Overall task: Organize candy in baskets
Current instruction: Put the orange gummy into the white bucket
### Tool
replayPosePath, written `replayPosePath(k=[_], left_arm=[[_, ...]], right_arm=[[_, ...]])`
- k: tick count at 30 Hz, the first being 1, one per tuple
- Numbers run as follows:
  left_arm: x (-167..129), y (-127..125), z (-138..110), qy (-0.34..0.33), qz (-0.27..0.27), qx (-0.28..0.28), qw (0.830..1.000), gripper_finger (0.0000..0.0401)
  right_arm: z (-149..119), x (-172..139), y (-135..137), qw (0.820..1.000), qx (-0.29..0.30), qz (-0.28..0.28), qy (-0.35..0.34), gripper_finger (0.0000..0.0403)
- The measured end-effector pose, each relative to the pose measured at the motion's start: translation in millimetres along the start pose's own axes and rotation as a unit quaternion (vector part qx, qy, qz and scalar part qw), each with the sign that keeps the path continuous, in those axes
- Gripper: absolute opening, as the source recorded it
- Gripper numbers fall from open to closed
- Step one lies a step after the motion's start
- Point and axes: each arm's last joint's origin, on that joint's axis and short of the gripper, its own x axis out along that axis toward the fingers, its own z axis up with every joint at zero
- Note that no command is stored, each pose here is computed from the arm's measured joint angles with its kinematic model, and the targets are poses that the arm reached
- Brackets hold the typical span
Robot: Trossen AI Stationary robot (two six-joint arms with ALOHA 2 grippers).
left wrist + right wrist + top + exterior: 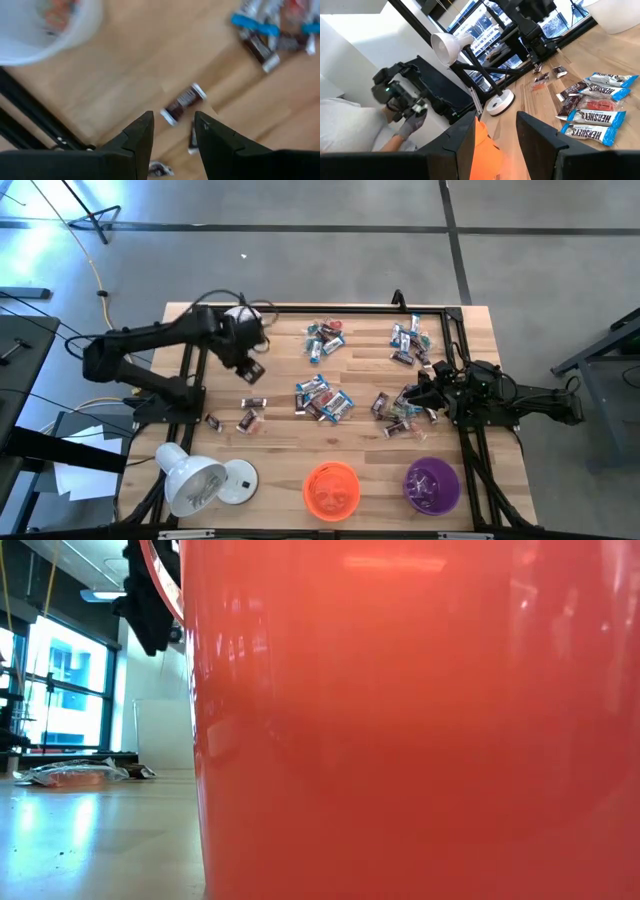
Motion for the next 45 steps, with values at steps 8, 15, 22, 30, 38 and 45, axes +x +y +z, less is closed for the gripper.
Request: replayPosePath(k=[8, 15, 22, 30, 38, 45], left_arm=[[-0.5, -41.4, -31.5, -0.005, -0.009, 0.017, 1.000, 0.0131], [17.6, -86.3, -54.4, -0.005, -0.007, 0.008, 1.000, 0.0131], [50.0, -121.5, -78.3, 0.043, 0.036, 0.037, 0.998, 0.0131], [70.3, -135.3, -91.6, 0.032, 0.092, 0.065, 0.993, 0.0131], [95.2, -143.6, -92.3, 0.050, 0.137, 0.128, 0.981, 0.0131], [123.4, -138.9, -97.7, 0.055, 0.121, 0.143, 0.981, 0.0131]], right_arm=[[0.1, 0.0, 0.1, 1.000, 0.000, 0.000, 0.000, 0.0138], [0.1, 0.0, 0.0, 1.000, 0.000, 0.000, 0.000, 0.0138], [0.1, 0.0, 0.1, 1.000, 0.000, 0.000, 0.000, 0.0138], [0.1, 0.0, 0.1, 1.000, 0.000, 0.000, 0.000, 0.0138], [0.1, 0.0, 0.1, 1.000, 0.000, 0.000, 0.000, 0.0138], [0.1, 0.0, 0.0, 1.000, 0.000, 0.000, 0.000, 0.0138]])
